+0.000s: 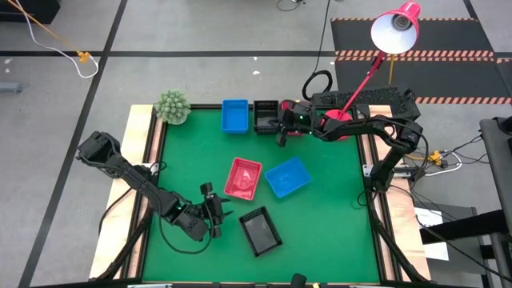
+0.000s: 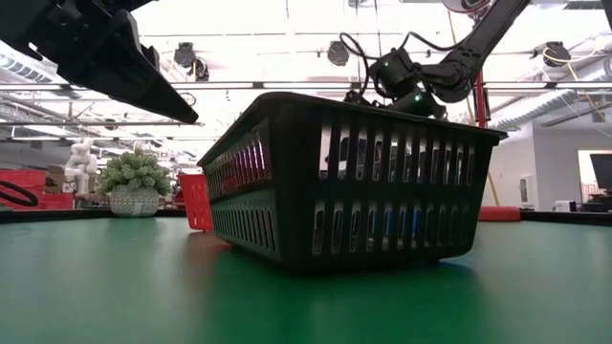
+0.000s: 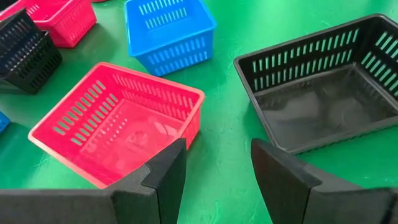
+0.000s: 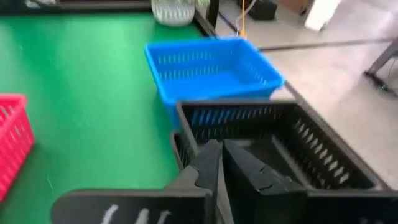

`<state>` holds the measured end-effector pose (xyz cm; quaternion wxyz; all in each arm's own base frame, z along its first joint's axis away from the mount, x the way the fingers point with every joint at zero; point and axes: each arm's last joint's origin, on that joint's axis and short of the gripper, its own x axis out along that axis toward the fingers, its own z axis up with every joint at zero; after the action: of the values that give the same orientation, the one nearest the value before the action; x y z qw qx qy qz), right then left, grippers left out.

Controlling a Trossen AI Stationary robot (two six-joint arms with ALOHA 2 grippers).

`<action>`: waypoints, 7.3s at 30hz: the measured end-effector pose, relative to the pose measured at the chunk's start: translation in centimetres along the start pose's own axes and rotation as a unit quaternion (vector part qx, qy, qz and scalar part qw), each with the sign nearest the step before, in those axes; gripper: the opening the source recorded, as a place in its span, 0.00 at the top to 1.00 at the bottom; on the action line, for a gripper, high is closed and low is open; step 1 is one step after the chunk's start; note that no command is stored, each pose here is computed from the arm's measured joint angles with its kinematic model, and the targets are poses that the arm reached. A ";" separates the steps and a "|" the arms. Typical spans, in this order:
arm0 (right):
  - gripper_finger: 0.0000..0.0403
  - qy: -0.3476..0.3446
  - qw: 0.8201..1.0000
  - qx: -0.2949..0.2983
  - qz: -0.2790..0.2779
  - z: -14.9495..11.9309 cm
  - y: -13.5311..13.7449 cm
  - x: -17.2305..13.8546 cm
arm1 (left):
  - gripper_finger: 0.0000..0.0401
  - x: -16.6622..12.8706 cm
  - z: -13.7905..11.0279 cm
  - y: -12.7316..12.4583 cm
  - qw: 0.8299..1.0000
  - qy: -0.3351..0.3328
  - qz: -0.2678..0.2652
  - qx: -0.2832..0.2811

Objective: Stack baskets by color
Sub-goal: Stack the bottom left black basket on the top black basket, then stack the bottom blue basket on the stacked top blue basket

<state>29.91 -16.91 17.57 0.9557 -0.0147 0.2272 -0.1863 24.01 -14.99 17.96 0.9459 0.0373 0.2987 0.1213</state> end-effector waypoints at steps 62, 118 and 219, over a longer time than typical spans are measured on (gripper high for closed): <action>1.00 0.168 0.977 -0.128 0.017 -0.8 5.7 -3.0 | 0.54 0.4 0.2 0.3 1.000 0.005 -0.004 0.002; 1.00 0.110 0.984 -0.134 -0.047 6.5 7.5 -4.7 | 0.54 0.0 0.2 -0.3 1.000 -0.003 -0.022 0.000; 1.00 -0.002 0.990 -0.103 0.097 7.2 13.4 -20.0 | 0.97 16.7 12.2 8.5 0.916 0.149 -0.055 0.367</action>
<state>21.22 2.41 31.10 0.9632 -0.0912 0.2434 -0.0685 42.50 -2.49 19.91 0.8154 0.3471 0.4612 -0.0452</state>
